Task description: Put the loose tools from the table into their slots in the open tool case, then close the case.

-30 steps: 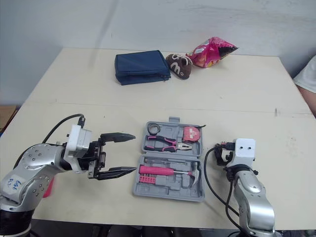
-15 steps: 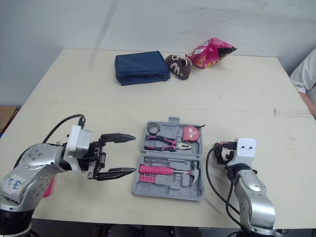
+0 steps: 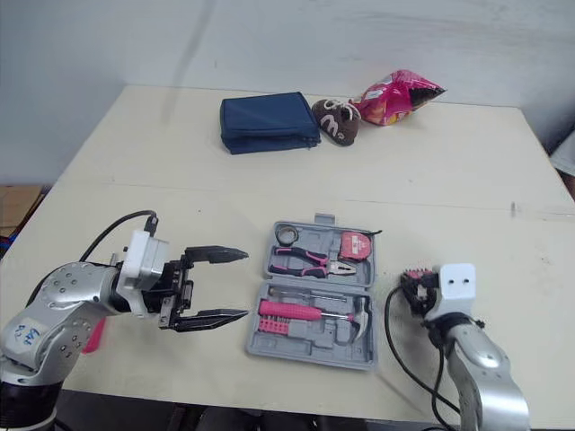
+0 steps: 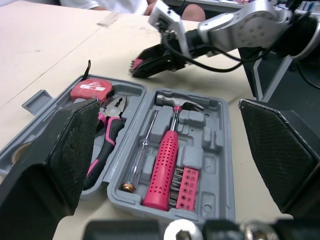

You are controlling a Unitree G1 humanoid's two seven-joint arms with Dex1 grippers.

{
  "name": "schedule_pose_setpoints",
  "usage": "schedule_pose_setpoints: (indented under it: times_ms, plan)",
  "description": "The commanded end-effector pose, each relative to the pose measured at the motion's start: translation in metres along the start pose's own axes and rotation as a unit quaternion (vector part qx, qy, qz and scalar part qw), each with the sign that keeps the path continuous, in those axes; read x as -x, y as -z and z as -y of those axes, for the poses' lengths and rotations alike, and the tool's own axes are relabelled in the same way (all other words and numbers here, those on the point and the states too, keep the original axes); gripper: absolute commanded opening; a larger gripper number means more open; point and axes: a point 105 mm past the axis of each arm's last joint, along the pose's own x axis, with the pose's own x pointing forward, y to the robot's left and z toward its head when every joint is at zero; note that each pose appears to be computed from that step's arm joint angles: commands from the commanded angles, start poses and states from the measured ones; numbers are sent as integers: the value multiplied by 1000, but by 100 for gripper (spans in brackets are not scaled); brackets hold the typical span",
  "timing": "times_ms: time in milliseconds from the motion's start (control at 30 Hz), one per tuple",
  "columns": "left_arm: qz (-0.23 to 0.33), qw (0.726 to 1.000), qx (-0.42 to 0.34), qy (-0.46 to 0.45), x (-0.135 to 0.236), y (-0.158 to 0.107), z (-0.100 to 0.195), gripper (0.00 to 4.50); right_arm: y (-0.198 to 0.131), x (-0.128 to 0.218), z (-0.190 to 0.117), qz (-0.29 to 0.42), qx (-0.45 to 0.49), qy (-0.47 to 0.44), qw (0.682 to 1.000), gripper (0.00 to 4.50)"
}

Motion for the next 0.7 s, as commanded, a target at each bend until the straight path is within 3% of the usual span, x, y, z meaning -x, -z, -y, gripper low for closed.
schedule_pose_setpoints:
  times_ms: [33,267,700]
  plan:
    - [13,1000,-11,18,-3,-8,9,450,-13,21,-9,14,-6,-27,1000,225]
    - [21,999,1,25,-8,-5,13,450,-2,45,-19,-16,-42,-34,998,225]
    - [21,999,9,25,-10,-7,16,450,18,45,-30,-52,-82,8,995,225]
